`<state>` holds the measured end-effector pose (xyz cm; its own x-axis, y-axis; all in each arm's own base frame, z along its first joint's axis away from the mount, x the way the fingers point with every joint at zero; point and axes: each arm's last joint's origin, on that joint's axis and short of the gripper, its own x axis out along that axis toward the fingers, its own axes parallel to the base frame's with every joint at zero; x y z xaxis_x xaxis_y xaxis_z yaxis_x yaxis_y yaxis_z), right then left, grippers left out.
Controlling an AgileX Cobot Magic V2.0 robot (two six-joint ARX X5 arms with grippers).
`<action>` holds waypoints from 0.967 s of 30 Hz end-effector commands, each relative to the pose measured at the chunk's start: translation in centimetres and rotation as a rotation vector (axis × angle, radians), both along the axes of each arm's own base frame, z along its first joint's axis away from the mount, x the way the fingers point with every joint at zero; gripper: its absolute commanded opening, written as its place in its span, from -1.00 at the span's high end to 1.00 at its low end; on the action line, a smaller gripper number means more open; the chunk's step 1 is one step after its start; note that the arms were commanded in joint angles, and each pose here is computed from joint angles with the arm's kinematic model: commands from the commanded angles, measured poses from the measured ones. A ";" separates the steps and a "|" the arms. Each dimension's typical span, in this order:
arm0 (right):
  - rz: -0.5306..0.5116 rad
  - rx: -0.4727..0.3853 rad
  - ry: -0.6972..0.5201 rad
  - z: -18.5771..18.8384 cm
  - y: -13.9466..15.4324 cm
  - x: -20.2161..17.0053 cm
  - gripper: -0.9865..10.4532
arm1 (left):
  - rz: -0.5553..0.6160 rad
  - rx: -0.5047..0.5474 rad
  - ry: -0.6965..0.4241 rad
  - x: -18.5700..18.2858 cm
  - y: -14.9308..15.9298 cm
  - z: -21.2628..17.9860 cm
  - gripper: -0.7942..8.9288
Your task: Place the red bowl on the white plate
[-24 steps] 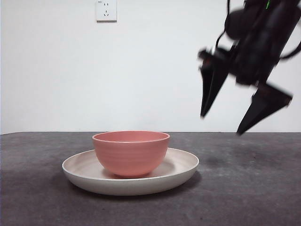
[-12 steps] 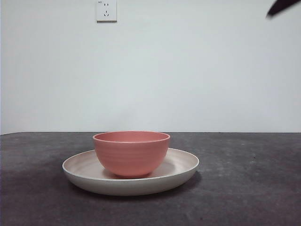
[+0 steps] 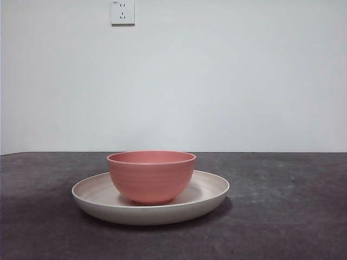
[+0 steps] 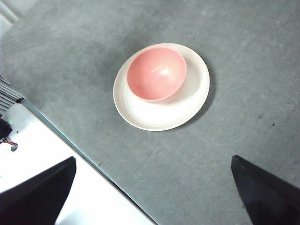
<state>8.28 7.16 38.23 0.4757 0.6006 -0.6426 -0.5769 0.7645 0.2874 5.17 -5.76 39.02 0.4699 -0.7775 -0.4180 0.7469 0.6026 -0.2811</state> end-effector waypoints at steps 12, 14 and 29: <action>0.014 -0.002 -0.005 0.3 0.0 -0.1 0.07 | -0.004 -0.006 -0.010 0.0 -0.1 0.3 0.04; 0.020 -0.002 0.001 0.3 0.0 -0.2 0.87 | -0.004 0.000 -0.005 0.0 -0.1 0.3 0.90; 0.016 -0.004 -0.002 0.3 0.0 -0.2 0.74 | -0.004 -0.008 -0.013 0.0 -0.1 0.4 0.78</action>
<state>8.17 7.09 38.08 0.4623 0.5948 -0.6577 -0.5742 0.7660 0.2892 5.17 -5.75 39.01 0.4695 -0.7771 -0.4190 0.7465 0.6029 -0.2816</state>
